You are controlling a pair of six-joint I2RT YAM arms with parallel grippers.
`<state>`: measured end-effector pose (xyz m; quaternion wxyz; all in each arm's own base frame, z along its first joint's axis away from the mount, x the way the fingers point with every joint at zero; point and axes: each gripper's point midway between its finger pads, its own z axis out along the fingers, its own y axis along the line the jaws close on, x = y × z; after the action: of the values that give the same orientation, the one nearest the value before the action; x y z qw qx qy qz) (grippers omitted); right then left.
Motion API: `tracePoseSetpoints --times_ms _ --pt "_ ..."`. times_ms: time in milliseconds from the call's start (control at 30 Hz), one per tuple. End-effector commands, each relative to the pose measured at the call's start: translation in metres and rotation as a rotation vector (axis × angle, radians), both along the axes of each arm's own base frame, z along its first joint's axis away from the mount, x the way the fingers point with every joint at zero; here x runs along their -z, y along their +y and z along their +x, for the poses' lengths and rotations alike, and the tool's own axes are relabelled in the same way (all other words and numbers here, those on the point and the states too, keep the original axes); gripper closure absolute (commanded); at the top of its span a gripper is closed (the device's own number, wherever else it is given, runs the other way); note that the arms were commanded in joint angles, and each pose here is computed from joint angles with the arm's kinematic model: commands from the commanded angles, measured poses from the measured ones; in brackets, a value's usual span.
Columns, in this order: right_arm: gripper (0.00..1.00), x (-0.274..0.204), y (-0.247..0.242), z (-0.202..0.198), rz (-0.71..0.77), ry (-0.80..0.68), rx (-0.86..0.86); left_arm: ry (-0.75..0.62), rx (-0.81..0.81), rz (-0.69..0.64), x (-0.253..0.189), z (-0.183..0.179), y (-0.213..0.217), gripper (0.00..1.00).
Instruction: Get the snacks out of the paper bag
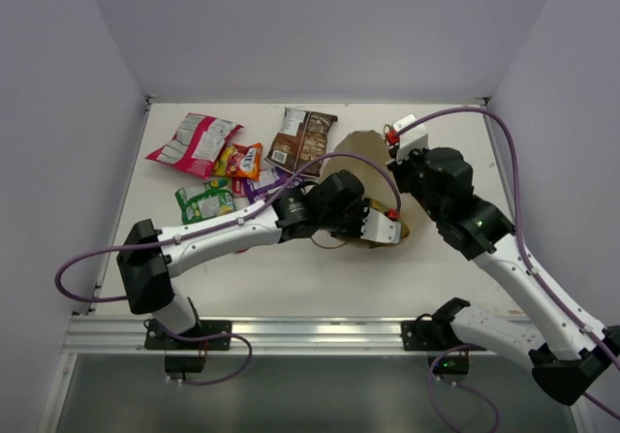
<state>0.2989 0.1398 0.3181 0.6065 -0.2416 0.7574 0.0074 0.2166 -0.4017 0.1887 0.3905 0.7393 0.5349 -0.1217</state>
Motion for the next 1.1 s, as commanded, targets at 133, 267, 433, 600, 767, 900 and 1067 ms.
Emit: tracePoseSetpoints --times_ms 133,267,433,600,767,900,1067 --pt "1.0 0.007 -0.005 0.007 -0.009 -0.004 0.055 -0.272 -0.143 -0.385 -0.147 0.02 0.018 1.0" --pt "1.0 0.012 -0.006 0.009 -0.017 0.009 0.067 -0.389 -0.263 -0.511 -0.196 0.032 0.042 1.0" --pt "1.0 0.019 -0.008 0.009 -0.03 0.029 0.081 -0.452 -0.364 -0.617 -0.243 0.037 0.067 1.0" --pt "1.0 0.022 -0.016 0.011 -0.049 0.032 0.125 -0.534 -0.663 -0.819 -0.307 0.049 0.131 1.0" --pt "1.0 0.031 -0.02 0.016 -0.066 0.054 0.162 -0.62 -1.009 -0.978 -0.361 0.057 0.22 1.0" --pt "1.0 0.036 -0.023 0.018 -0.078 0.07 0.185 -0.652 -1.171 -1.077 -0.387 0.054 0.278 1.0" --pt "1.0 0.037 -0.029 0.019 -0.077 0.074 0.211 -0.665 -1.313 -1.082 -0.384 0.056 0.309 1.0"
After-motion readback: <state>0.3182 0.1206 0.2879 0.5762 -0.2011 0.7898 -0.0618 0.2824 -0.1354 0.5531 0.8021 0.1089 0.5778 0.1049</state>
